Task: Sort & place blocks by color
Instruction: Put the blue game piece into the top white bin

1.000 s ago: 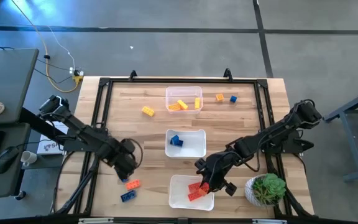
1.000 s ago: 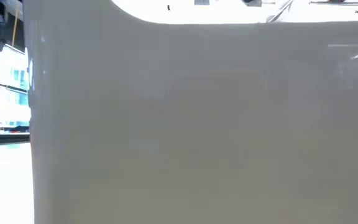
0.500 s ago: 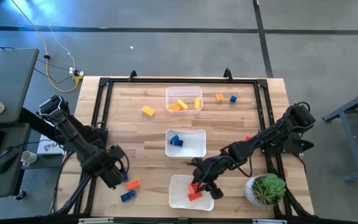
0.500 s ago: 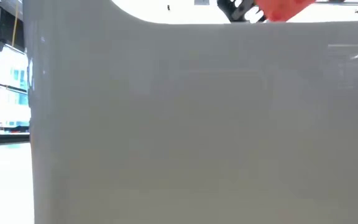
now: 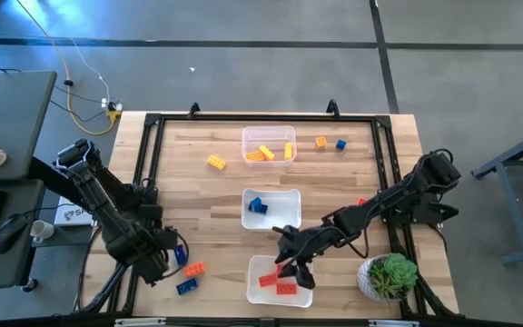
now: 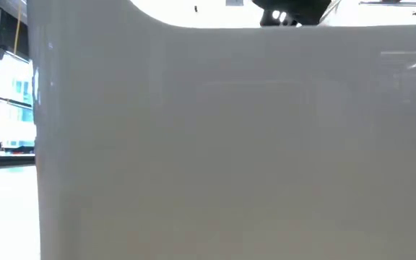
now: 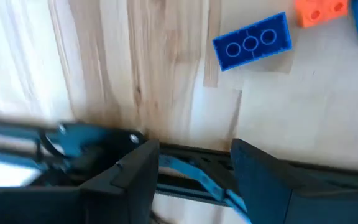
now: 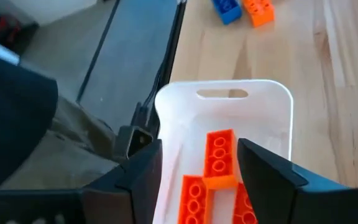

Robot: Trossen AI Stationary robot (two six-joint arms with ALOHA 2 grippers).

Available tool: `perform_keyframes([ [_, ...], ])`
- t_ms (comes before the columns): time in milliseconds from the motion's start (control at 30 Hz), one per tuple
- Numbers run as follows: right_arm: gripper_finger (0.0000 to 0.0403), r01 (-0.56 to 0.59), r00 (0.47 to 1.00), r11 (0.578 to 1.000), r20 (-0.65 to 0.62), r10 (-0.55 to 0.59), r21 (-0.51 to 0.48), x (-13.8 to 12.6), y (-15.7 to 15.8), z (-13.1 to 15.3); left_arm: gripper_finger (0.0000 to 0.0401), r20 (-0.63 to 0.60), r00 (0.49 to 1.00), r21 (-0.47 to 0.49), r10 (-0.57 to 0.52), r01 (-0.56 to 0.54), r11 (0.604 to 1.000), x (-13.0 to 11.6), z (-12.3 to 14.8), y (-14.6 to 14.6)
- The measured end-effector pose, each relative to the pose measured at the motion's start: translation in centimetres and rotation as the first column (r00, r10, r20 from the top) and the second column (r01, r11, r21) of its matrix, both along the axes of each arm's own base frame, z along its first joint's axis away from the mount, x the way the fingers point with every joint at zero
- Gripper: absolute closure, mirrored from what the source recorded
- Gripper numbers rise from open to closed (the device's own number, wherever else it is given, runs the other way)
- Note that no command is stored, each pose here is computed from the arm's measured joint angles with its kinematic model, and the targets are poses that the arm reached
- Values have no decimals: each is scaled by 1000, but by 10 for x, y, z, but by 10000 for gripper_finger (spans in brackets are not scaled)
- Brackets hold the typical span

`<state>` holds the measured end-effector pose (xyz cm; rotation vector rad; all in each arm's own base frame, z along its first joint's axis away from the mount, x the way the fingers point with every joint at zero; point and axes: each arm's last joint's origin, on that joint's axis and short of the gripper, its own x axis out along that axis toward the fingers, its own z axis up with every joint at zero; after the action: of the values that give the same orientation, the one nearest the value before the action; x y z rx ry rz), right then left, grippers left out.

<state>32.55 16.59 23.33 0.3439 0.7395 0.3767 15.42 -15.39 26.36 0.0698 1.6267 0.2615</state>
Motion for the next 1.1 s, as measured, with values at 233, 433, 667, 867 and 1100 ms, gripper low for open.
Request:
perform_keyframes([
  [233, 208, 72, 997, 994, 8, -73, 81, 3, 1, 4, 215, -22, 982, 2, -188, 188, 982, 0, 0, 0],
  [433, 208, 135, 990, 985, 27, -138, 108, 5, 0, 7, 214, -29, 963, 11, -268, 268, 963, 1, 0, 1],
  [667, 208, 191, 979, 975, 44, -197, 117, 7, -1, 9, 181, -9, 930, 67, -369, 368, 927, 7, 0, 5],
  [867, 208, 210, 976, 967, 25, -216, 142, 7, -1, 9, 157, 23, 811, 33, -585, 584, 811, 19, -1, 3],
  [1100, 208, 243, 968, 961, 31, -249, 135, 7, -2, 9, 155, 90, 685, 2, -723, 726, 688, 36, -10, -7],
])
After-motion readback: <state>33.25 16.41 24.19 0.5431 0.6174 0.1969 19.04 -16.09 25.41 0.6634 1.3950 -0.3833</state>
